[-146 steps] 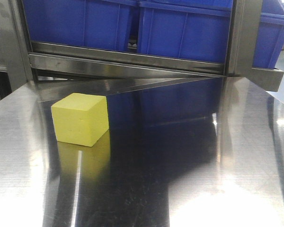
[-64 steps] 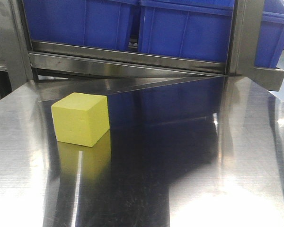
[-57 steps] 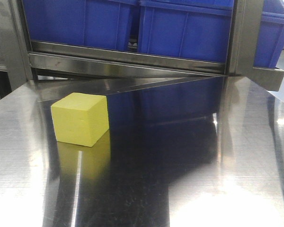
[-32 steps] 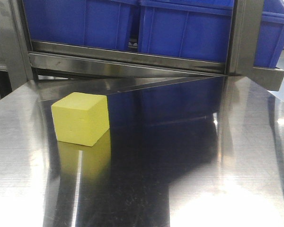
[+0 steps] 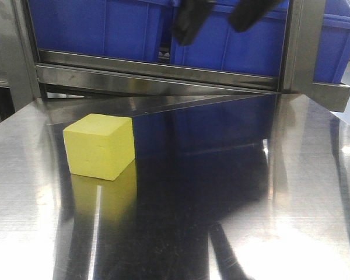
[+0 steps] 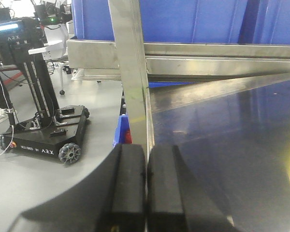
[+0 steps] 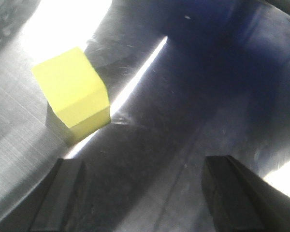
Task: Place yellow foam block on left shelf second layer
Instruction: 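Lower the open right gripper over the yellow foam cube, then close the right gripper on the cube and lift it off the table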
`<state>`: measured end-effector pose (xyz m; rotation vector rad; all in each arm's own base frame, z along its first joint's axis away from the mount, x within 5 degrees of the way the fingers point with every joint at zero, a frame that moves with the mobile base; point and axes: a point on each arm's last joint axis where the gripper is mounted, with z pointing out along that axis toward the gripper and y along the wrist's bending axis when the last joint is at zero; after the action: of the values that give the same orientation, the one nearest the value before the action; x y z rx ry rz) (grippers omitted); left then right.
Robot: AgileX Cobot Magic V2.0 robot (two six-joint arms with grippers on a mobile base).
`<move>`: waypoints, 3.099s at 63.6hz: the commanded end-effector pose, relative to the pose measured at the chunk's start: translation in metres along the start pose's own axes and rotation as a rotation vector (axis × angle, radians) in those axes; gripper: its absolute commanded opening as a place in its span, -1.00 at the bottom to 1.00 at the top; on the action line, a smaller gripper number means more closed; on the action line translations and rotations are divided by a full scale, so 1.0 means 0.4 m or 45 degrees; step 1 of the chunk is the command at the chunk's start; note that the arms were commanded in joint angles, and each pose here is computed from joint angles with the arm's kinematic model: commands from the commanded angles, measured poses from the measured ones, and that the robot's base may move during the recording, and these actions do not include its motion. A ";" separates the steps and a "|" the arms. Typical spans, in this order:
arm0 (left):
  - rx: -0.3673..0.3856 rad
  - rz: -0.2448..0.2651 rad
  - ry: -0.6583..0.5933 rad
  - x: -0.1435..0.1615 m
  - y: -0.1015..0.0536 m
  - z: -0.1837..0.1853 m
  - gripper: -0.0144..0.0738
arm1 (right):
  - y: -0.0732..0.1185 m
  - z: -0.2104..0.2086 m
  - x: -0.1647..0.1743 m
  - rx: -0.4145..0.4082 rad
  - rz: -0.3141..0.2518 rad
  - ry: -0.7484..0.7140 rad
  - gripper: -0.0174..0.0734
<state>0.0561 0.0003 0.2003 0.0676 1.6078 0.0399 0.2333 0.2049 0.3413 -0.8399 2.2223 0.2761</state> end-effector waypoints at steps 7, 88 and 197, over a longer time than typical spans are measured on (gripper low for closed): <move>0.031 -0.004 -0.093 0.001 -0.006 0.000 -0.36 | 0.008 0.016 -0.107 -0.023 -0.187 0.006 0.65; 0.031 -0.004 -0.093 0.001 -0.006 0.000 -0.36 | 0.090 0.395 -0.155 -0.396 -0.526 0.205 0.65; 0.031 -0.004 -0.093 0.001 -0.006 0.000 -0.36 | -0.156 -0.065 0.187 0.254 0.110 -0.596 0.09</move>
<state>0.0561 0.0003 0.2003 0.0676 1.6078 0.0399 0.2358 0.1363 0.2884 -0.6623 1.9571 0.2696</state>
